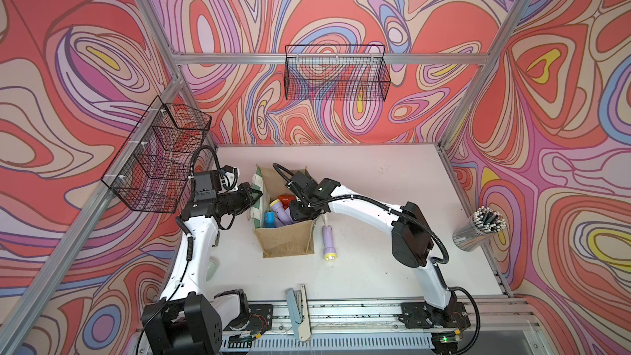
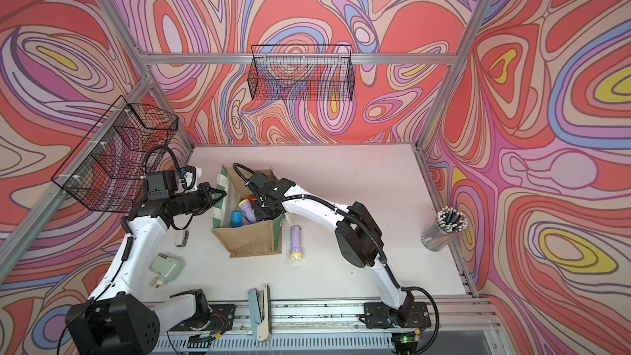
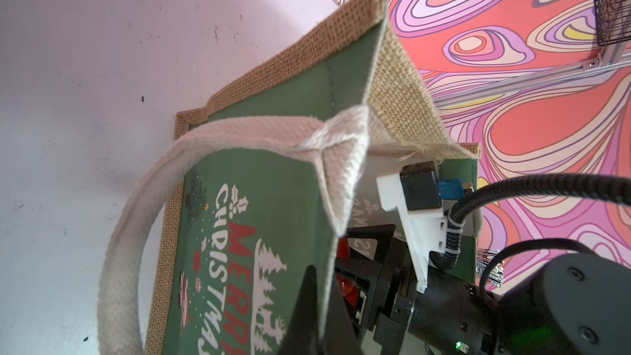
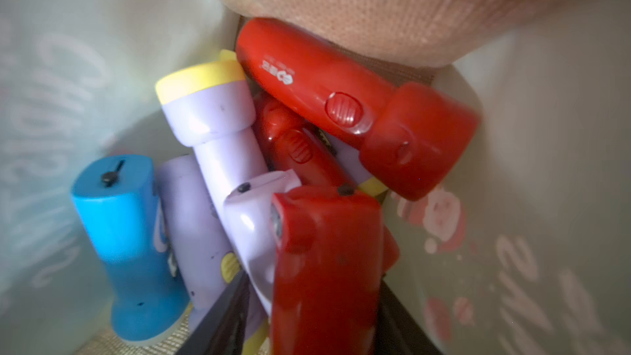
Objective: Put the flashlights into the tote bags
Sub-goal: Place the flashlight in the canvas bag, then pick up the flashlight from the center of the board.
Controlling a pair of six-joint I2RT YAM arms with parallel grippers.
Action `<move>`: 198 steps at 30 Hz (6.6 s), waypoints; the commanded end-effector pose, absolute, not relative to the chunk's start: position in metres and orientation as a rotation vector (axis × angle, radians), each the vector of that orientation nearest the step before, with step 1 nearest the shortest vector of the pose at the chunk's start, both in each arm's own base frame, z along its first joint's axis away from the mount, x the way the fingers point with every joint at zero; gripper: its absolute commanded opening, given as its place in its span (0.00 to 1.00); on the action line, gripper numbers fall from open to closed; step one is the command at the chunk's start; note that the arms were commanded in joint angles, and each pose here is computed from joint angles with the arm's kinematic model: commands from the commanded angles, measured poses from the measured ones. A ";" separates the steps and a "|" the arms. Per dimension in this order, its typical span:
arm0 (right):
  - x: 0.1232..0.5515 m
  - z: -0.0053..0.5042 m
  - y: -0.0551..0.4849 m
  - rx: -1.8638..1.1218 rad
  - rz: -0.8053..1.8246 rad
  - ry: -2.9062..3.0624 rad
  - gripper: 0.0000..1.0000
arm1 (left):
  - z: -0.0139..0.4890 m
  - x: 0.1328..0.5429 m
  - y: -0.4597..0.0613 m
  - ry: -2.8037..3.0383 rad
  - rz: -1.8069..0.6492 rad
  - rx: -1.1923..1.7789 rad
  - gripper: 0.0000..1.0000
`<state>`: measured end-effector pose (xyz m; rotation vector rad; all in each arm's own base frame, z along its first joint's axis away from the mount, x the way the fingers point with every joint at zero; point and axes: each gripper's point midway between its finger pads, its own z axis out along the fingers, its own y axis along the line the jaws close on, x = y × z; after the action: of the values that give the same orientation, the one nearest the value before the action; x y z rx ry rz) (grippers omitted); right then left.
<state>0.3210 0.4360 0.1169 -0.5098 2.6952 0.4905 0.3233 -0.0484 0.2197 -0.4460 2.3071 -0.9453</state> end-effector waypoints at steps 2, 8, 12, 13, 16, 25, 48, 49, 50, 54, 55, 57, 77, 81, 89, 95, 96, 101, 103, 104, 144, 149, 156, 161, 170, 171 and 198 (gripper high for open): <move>0.322 0.133 0.442 -0.535 0.502 2.653 0.59 | 0.226 0.319 -0.052 2.291 -0.953 -0.410 0.00; 0.329 0.153 0.438 -0.555 0.472 2.589 0.62 | 0.227 0.319 -0.052 2.291 -0.952 -0.410 0.00; 0.340 0.178 0.429 -0.557 0.406 2.507 0.65 | 0.226 0.319 -0.051 2.291 -0.948 -0.412 0.00; 0.343 0.184 0.427 -0.555 0.395 2.487 0.65 | 0.227 0.319 -0.051 2.290 -0.950 -0.412 0.00; 0.347 0.205 0.423 -0.560 0.385 2.420 0.66 | 0.227 0.319 -0.051 2.290 -0.948 -0.410 0.00; 0.354 0.254 0.391 -0.557 0.252 2.258 0.68 | 0.228 0.318 -0.050 2.288 -0.937 -0.408 0.00; 0.342 0.324 0.288 -0.224 0.079 2.043 0.75 | 0.230 0.318 -0.051 2.283 -0.945 -0.407 0.00; 0.341 0.320 0.284 -0.218 0.064 2.050 0.76 | 0.230 0.318 -0.051 2.283 -0.948 -0.407 0.00; 0.340 0.316 0.281 -0.217 0.052 2.060 0.77 | 0.230 0.318 -0.051 2.282 -0.946 -0.407 0.00; 0.343 0.289 0.261 -0.193 -0.050 2.142 0.79 | 0.230 0.318 -0.051 2.281 -0.942 -0.408 0.00; 0.344 0.280 0.251 -0.172 -0.088 2.177 0.79 | 0.229 0.318 -0.051 2.282 -0.943 -0.409 0.00; 0.347 0.264 0.237 -0.114 -0.109 2.244 0.80 | 0.229 0.318 -0.051 2.285 -0.942 -0.410 0.00; 0.338 0.146 0.230 0.061 0.332 2.658 0.75 | 0.225 0.319 -0.050 2.300 -0.943 -0.420 0.00; 0.327 0.127 0.242 0.071 0.423 2.727 0.71 | 0.224 0.319 -0.051 2.301 -0.943 -0.420 0.00; 0.304 0.084 0.259 0.106 0.562 2.856 0.65 | 0.226 0.323 -0.050 2.283 -0.950 -0.428 0.00; 0.292 0.072 0.275 0.093 0.626 2.879 0.64 | 0.223 0.321 -0.050 2.294 -0.943 -0.430 0.00; 0.289 0.070 0.280 0.079 0.636 2.887 0.64 | 0.223 0.321 -0.049 2.293 -0.941 -0.433 0.00; 0.280 0.060 0.303 -0.001 0.645 2.918 0.64 | 0.224 0.321 -0.049 2.290 -0.935 -0.435 0.00; 0.276 0.054 0.305 -0.022 0.616 2.941 0.64 | 0.224 0.320 -0.049 2.293 -0.933 -0.436 0.00; 0.274 0.053 0.306 -0.035 0.595 2.946 0.64 | 0.224 0.320 -0.048 2.291 -0.931 -0.435 0.00; 0.258 -0.001 0.284 -0.285 -0.025 3.021 0.52 | 0.224 0.320 -0.049 2.286 -0.940 -0.437 0.00; 0.261 0.000 0.278 -0.259 -0.046 3.004 0.53 | 0.225 0.319 -0.049 2.285 -0.937 -0.433 0.00; 0.267 -0.003 0.280 -0.187 0.012 2.999 0.59 | 0.225 0.318 -0.049 2.285 -0.931 -0.431 0.00; 0.269 -0.005 0.284 -0.145 0.090 3.023 0.55 | 0.226 0.318 -0.049 2.284 -0.931 -0.428 0.00; 0.262 -0.010 0.279 -0.129 0.095 3.049 0.35 | 0.226 0.318 -0.049 2.284 -0.930 -0.426 0.00; 0.262 -0.010 0.279 -0.132 0.096 3.048 0.34 | 0.226 0.318 -0.049 2.285 -0.930 -0.426 0.00; 0.353 0.149 0.193 0.035 0.065 2.610 0.17 | 0.230 0.319 -0.050 2.278 -0.941 -0.415 0.00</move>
<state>0.3371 0.2039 0.1077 0.0354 2.7270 0.1120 0.3215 -0.0472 0.2208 -0.4518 2.3031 -0.9325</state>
